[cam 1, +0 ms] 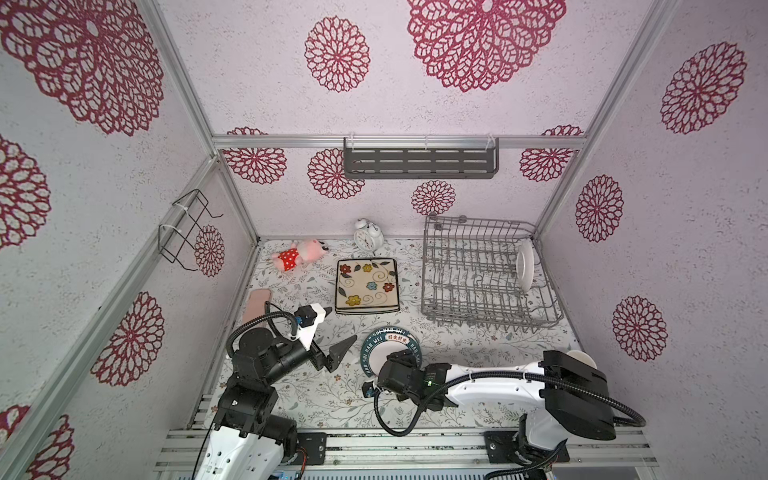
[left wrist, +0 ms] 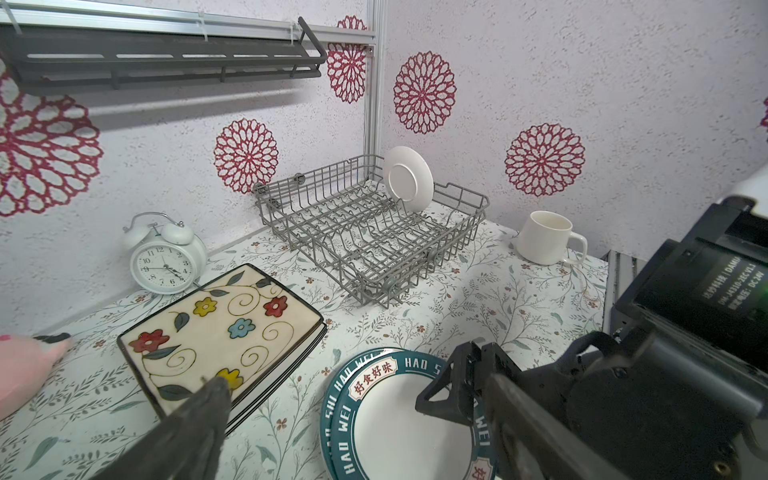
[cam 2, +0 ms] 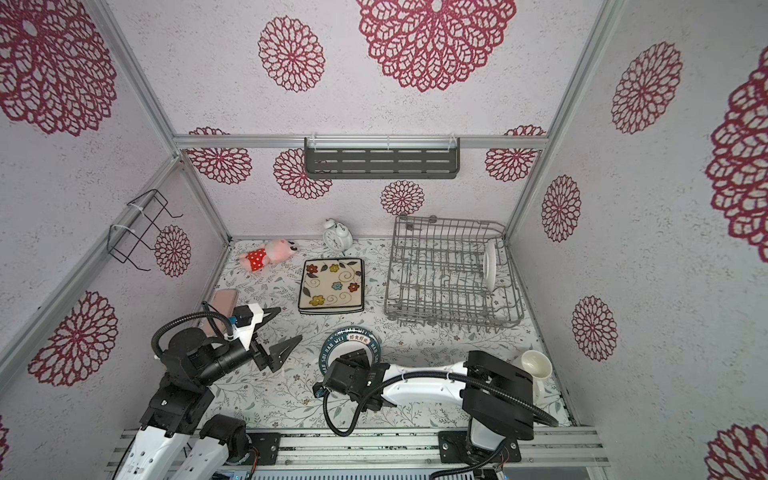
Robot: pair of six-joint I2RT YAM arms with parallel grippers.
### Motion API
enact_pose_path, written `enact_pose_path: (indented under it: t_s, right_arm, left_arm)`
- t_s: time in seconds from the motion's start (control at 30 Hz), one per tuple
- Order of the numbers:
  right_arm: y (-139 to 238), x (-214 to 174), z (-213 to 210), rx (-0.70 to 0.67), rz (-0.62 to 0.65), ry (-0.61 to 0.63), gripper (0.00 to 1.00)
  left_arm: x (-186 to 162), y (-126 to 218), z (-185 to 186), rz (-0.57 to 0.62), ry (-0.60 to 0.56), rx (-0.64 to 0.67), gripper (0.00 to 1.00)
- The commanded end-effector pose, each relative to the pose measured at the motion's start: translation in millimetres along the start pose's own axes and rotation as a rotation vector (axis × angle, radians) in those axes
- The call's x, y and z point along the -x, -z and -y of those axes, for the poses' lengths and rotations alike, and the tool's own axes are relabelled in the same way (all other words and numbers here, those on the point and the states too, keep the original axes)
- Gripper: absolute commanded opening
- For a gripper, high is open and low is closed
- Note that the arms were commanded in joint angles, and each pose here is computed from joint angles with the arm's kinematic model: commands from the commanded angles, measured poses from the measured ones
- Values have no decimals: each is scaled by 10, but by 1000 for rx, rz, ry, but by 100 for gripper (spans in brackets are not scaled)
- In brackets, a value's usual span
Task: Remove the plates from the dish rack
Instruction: 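Press the plate flat on the stack with the right gripper, then open the right gripper and move it back over the rack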
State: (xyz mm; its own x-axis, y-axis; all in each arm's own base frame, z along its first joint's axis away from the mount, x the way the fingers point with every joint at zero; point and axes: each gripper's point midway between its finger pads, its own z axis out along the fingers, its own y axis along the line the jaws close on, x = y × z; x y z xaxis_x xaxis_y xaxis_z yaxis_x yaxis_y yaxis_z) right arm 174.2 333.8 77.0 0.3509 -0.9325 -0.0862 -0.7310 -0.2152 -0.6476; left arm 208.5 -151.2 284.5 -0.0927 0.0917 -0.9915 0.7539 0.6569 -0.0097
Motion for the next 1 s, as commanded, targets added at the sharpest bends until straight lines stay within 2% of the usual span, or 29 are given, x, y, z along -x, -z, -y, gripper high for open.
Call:
enact_pose_path:
  t_s: [0.0, 0.97]
  right_arm:
    - [131, -15, 41, 38, 16, -30, 78]
    - [204, -141, 143, 63, -53, -22, 82]
  left_arm:
    - [-11, -10, 11, 4, -6, -13, 97]
    - [-5, -1, 19, 9, -11, -12, 97]
